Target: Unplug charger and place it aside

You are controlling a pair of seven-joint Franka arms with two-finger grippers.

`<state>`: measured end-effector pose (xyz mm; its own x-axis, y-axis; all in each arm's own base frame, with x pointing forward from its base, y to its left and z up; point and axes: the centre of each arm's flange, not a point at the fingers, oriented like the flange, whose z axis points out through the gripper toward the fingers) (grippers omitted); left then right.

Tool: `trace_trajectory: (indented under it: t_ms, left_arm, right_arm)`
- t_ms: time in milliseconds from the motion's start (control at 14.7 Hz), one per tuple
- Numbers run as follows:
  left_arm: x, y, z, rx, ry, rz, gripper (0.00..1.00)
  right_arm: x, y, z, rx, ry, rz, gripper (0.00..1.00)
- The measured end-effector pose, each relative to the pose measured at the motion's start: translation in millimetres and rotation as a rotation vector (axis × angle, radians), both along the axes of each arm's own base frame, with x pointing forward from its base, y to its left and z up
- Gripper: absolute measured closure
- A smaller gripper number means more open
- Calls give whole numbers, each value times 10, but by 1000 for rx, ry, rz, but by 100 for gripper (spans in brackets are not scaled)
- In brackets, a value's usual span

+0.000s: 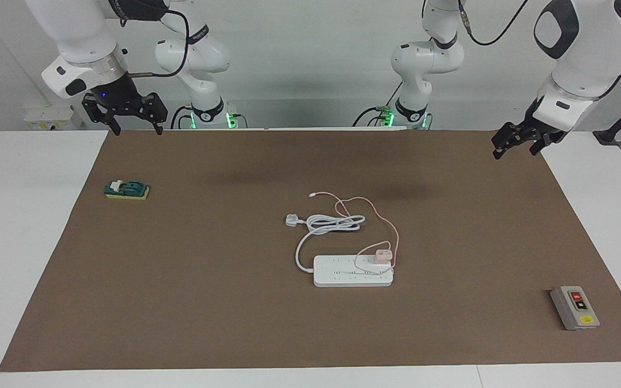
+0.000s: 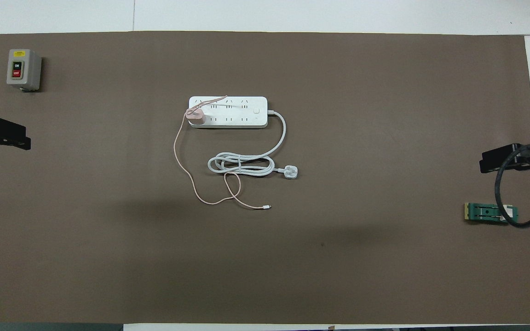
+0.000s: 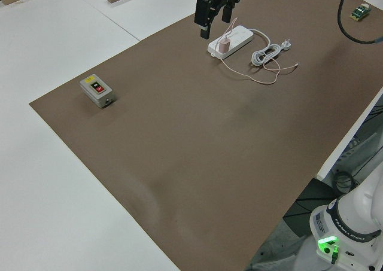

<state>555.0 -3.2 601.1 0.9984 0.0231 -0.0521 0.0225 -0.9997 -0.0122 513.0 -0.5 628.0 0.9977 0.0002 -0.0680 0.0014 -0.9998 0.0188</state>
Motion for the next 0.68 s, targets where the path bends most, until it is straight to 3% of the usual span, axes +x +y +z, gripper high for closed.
trace_trajectory:
  t_ms: [681]
  left_arm:
    - [11, 4, 8, 0, -10, 1, 0]
  right_arm:
    - [0, 0, 0, 0, 0, 0, 0]
